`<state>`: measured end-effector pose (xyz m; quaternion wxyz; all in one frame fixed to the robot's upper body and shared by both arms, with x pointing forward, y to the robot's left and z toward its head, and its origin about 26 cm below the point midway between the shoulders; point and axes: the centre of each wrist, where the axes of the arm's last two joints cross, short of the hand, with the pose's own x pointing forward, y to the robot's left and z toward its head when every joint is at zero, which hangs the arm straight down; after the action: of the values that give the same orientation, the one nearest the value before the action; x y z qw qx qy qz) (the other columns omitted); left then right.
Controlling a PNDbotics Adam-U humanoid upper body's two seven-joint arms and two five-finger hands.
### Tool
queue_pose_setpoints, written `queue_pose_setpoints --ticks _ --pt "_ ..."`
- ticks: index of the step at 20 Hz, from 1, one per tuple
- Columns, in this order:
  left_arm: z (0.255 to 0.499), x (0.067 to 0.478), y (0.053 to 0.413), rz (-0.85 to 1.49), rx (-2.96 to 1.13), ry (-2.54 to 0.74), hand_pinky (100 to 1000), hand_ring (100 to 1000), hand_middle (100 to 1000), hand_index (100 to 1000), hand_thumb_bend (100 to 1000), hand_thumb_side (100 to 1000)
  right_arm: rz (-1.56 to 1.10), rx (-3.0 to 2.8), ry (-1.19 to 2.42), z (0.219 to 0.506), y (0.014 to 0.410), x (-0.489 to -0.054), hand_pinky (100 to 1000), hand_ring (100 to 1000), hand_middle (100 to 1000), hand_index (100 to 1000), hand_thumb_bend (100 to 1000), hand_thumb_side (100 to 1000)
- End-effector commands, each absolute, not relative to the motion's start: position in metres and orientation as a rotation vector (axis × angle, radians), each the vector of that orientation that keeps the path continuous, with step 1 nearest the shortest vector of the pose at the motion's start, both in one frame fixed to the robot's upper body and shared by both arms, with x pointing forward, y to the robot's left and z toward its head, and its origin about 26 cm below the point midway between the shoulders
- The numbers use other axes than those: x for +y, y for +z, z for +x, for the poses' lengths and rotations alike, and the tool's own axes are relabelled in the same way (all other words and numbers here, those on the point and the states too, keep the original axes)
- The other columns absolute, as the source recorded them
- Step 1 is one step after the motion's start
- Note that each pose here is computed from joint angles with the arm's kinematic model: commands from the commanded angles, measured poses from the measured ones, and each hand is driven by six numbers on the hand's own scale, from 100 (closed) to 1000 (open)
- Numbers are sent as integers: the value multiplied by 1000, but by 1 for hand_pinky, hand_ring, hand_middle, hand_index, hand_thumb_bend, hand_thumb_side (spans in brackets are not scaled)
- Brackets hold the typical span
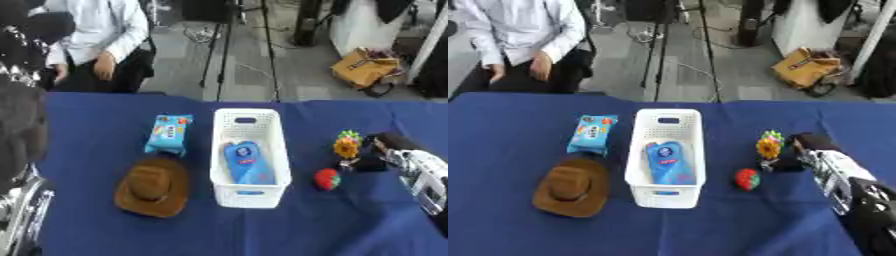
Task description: Pick up objects on the table and place them in the box.
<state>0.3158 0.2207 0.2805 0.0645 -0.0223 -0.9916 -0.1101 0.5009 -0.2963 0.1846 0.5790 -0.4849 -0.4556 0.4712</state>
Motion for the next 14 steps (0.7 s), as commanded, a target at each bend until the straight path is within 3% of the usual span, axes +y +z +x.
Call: queue_pose_setpoints --ticks 1,14 --pt "312 218 288 -81 -3024 -349 829 769 792 807 100 827 -1155 -1073 1095 501 204 -302 933 972 694 879 804 722" --pt "312 218 288 -83 -3019 -369 830 770 793 806 100 825 -1137 -1000 1152 501 217 -307 948 986 754 897 785 682"
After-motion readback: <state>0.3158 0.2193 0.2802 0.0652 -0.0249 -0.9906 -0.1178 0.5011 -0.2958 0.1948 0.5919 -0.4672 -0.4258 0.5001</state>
